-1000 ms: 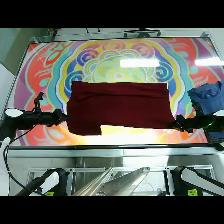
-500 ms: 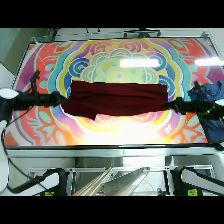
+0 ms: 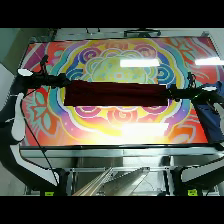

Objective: Fold the shirts.

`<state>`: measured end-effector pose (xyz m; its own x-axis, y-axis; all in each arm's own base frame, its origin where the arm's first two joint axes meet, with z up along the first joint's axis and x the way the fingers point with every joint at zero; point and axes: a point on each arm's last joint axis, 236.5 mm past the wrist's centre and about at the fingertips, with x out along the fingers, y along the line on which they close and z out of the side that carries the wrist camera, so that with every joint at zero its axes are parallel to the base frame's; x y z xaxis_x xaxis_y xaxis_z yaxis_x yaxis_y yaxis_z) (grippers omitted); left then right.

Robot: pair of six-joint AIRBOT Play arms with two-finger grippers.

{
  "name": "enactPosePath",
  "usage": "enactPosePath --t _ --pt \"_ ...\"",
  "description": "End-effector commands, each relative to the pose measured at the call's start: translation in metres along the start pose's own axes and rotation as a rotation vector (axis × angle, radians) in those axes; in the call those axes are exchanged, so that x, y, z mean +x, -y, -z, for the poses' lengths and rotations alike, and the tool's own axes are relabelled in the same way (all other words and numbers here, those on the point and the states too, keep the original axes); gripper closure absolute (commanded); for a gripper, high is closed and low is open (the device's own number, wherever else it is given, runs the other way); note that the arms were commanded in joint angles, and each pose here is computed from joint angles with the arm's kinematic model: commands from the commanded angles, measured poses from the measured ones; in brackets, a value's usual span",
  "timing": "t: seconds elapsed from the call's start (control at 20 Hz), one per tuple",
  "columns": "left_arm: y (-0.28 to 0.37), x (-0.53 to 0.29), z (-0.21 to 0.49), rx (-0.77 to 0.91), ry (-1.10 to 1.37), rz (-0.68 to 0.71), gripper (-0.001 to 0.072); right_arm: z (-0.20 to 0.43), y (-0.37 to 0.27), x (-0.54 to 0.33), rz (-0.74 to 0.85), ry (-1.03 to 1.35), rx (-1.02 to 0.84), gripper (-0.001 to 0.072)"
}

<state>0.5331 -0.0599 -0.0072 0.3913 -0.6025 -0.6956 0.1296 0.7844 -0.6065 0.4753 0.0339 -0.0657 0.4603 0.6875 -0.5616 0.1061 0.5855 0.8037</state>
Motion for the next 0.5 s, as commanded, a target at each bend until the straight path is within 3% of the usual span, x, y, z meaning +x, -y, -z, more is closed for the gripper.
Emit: enactPosePath --t 0.0,0.15,0.2,0.25,0.3,0.35,0.4,0.45 --pt "-0.019 0.045 -0.013 0.019 -0.023 0.008 0.0677 0.001 0.028 0.022 0.017 -0.023 -0.010 0.0693" --pt "-0.021 0.068 -0.019 0.052 -0.042 0.020 0.0672 0.001 0.028 0.022 0.017 -0.027 -0.052 0.0672" --pt "-0.017 0.067 -0.020 0.061 -0.059 0.033 0.0501 -0.002 0.025 0.017 0.015 -0.026 -0.067 0.0503" --pt "-0.015 0.059 -0.024 0.077 -0.066 0.042 0.0388 -0.005 0.016 0.007 -0.006 -0.037 -0.089 0.0429" --pt "-0.012 0.046 -0.031 0.096 -0.061 0.050 0.0387 -0.009 0.008 -0.006 -0.017 -0.049 -0.127 0.0421" --pt "-0.011 0.031 -0.040 0.109 -0.045 0.051 0.0387 -0.019 0.006 -0.023 0.012 -0.050 -0.152 0.0307" --pt "-0.013 0.013 -0.051 0.098 -0.012 0.042 0.0377 -0.032 0.013 -0.039 0.076 -0.036 -0.167 0.0113" --pt "-0.017 -0.008 -0.061 0.069 0.027 0.030 0.0377 -0.042 0.019 -0.051 0.125 -0.027 -0.184 0.0053"
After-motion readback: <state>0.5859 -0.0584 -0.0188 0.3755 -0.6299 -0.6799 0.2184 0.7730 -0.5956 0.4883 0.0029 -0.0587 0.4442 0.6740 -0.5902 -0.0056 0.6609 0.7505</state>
